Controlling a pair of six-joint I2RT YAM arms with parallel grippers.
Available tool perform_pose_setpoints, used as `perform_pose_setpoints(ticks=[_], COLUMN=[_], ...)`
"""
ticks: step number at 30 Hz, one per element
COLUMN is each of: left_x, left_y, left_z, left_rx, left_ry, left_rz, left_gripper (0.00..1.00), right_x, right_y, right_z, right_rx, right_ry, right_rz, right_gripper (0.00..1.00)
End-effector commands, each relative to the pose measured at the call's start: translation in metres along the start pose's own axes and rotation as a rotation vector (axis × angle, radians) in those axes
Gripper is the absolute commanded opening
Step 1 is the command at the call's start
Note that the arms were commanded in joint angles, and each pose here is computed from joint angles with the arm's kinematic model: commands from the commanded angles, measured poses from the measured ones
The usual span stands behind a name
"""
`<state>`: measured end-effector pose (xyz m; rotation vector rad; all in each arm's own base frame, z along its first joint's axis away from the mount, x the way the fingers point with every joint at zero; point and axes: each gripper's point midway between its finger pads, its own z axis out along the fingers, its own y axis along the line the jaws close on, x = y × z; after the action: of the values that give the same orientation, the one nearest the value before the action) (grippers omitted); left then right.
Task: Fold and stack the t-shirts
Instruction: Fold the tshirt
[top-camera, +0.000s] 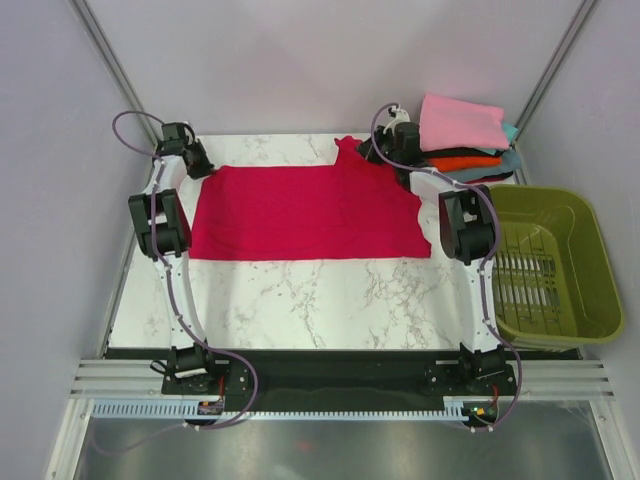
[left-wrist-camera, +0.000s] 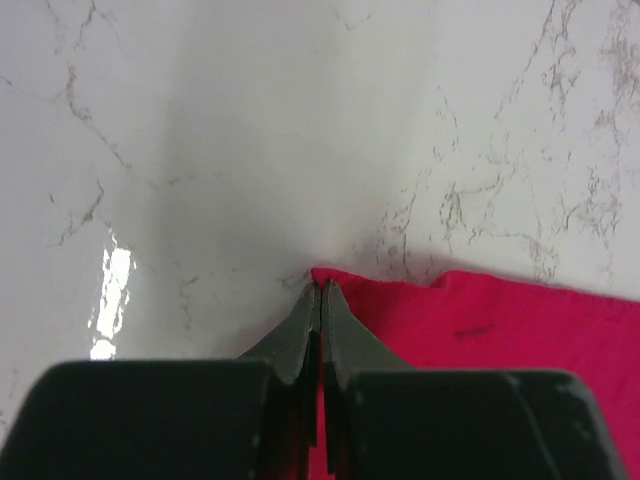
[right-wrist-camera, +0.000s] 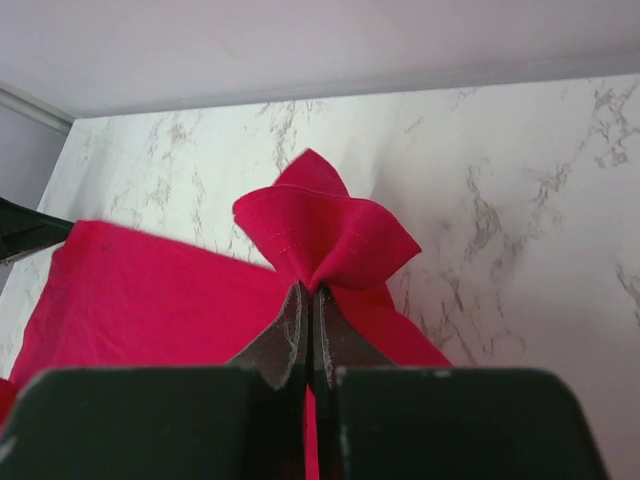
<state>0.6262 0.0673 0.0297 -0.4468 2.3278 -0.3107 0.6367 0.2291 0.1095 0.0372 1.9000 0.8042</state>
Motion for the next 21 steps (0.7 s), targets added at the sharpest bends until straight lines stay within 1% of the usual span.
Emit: perform_pose_setpoints(ticks=[1,2,3,4,5,6,7,8,9,10,11,13,14,16,17,19,20,21], left_x=[-0.021,-0.006,-0.018,-0.019,-0.009,-0.016,-0.014,-0.006,-0.014,-0.013,-0.006,-0.007,-0.002,0.002,0.004,0.010,0.010,0.010], left_y=[-0.023,-0.018,-0.024,-0.027,-0.022,-0.027,-0.025,-0.019,-0.020,-0.016,-0.009,-0.009,-0.003,0.000,0.001,0.003,0.004,0.005], left_z=[-0.037,-0.039,-0.054,-0.061,-0.061,-0.074,-0.078,-0.079,-0.092,-0.095,-0.097,-0.107,-0.108,-0.112,-0.113,-0.113,-0.115,-0.116], left_rx=[0.061,0.049,0.058,0.066,0.061,0.066,0.057,0.045,0.038,0.019,0.017,0.035,0.031,0.027,0.025,0.021,0.018,0.010], left_ry=[-0.050,-0.026,-0.066,-0.077,-0.070,-0.093,-0.096,-0.084,-0.113,-0.122,-0.122,-0.138,-0.128,-0.124,-0.119,-0.109,-0.113,-0.115], left_rz=[0.043,0.037,0.049,0.055,0.055,0.064,0.069,0.067,0.075,0.073,0.066,0.055,0.044,0.036,0.033,0.029,0.028,0.028], left_gripper=[0.02,0.02,0.02,0.02,0.02,0.02,0.02,0.02,0.02,0.02,0.02,0.02,0.02,0.02,0.02,0.02,0.02,0.02], right_x=[-0.055,-0.054,-0.050,-0.049,-0.047,-0.042,-0.041,-0.039,-0.032,-0.031,-0.017,-0.020,-0.009,-0.011,0.001,-0.002,0.008,0.003], right_y=[0.042,0.043,0.044,0.043,0.042,0.041,0.042,0.041,0.040,0.043,0.038,0.045,0.040,0.044,0.039,0.041,0.035,0.038], right_z=[-0.031,-0.035,-0.044,-0.049,-0.054,-0.064,-0.068,-0.073,-0.080,-0.084,-0.089,-0.100,-0.105,-0.115,-0.120,-0.129,-0.135,-0.141], right_rx=[-0.087,-0.088,-0.082,-0.079,-0.070,-0.054,-0.053,-0.049,-0.044,-0.053,-0.043,-0.054,-0.046,-0.047,-0.036,-0.024,-0.003,0.001], right_ry=[-0.108,-0.107,-0.098,-0.103,-0.103,-0.097,-0.101,-0.100,-0.088,-0.091,-0.066,-0.080,-0.060,-0.073,-0.052,-0.066,-0.049,-0.065], right_rz=[-0.102,-0.105,-0.101,-0.109,-0.109,-0.106,-0.108,-0.107,-0.104,-0.107,-0.096,-0.098,-0.094,-0.099,-0.093,-0.101,-0.098,-0.106], right_gripper=[0.00,0.00,0.00,0.00,0.00,0.00,0.00,0.00,0.00,0.00,0.00,0.00,0.00,0.00,0.00,0.00,0.00,0.00])
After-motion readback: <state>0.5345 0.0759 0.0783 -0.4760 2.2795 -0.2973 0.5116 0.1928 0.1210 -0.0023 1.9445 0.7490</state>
